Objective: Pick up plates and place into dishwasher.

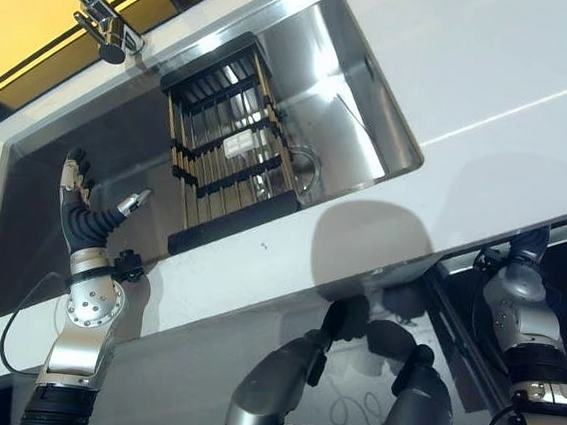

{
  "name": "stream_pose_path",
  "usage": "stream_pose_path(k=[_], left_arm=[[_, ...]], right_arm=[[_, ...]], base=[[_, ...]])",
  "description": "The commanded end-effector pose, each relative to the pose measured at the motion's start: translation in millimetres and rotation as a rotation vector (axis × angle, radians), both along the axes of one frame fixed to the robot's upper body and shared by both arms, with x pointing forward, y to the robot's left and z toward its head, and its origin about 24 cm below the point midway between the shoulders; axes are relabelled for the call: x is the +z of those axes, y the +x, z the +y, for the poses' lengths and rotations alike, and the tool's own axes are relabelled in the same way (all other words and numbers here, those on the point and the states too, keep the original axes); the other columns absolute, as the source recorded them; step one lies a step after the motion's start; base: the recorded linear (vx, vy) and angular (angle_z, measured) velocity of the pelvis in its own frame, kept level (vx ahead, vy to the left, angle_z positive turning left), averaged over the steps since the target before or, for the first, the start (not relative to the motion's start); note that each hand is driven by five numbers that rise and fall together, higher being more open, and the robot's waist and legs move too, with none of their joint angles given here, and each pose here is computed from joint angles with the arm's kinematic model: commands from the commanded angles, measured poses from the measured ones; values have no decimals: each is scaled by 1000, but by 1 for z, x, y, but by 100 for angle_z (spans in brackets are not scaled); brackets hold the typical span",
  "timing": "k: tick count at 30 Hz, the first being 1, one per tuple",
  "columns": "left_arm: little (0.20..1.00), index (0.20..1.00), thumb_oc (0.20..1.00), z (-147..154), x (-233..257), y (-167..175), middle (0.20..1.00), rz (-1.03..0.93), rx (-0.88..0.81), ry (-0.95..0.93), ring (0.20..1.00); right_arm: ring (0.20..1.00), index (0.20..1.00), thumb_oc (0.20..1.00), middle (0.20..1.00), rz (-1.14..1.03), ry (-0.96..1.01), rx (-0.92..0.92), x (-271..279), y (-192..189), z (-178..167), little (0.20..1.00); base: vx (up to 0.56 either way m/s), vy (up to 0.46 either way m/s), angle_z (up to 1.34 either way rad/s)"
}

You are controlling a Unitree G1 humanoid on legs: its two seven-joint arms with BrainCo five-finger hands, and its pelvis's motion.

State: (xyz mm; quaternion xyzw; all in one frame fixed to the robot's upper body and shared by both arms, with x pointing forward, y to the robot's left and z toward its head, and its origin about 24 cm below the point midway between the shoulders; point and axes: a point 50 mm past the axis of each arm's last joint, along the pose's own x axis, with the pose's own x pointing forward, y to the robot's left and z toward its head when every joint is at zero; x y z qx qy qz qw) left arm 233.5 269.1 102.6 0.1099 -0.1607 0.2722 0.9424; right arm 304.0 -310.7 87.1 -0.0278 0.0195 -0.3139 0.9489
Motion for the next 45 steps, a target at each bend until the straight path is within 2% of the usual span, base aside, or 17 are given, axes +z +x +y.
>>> stream_pose_path(k=[1, 15, 30, 38, 45], left_arm=[[1000, 1000, 1000, 10, 41, -1, 1000, -158, -7, 109, 1000], [1000, 1000, 1000, 6, 51, 12, 1000, -176, 19, 119, 1000], [1000, 1000, 1000, 0, 51, 15, 1000, -180, 28, 123, 1000], [1000, 1000, 1000, 3, 44, 10, 1000, -165, 30, 114, 1000], [1000, 1000, 1000, 6, 37, 2, 1000, -149, 25, 102, 1000]], right_arm=[[1000, 1000, 1000, 1000, -362, -45, 334, 73, 43, 87, 1000], [1000, 1000, 1000, 1000, -321, -94, 193, 56, 14, 57, 1000], [1000, 1000, 1000, 1000, -311, -228, -128, 50, -24, 20, 1000], [1000, 1000, 1000, 1000, -182, -280, -394, 23, -49, 0, 1000], [1000, 1000, 1000, 1000, -40, -315, -489, -8, -72, 1, 1000]], base=[[-32, -57, 1], [-53, -58, -19], [-42, -40, -30], [0, 15, -24], [31, 101, -32]])
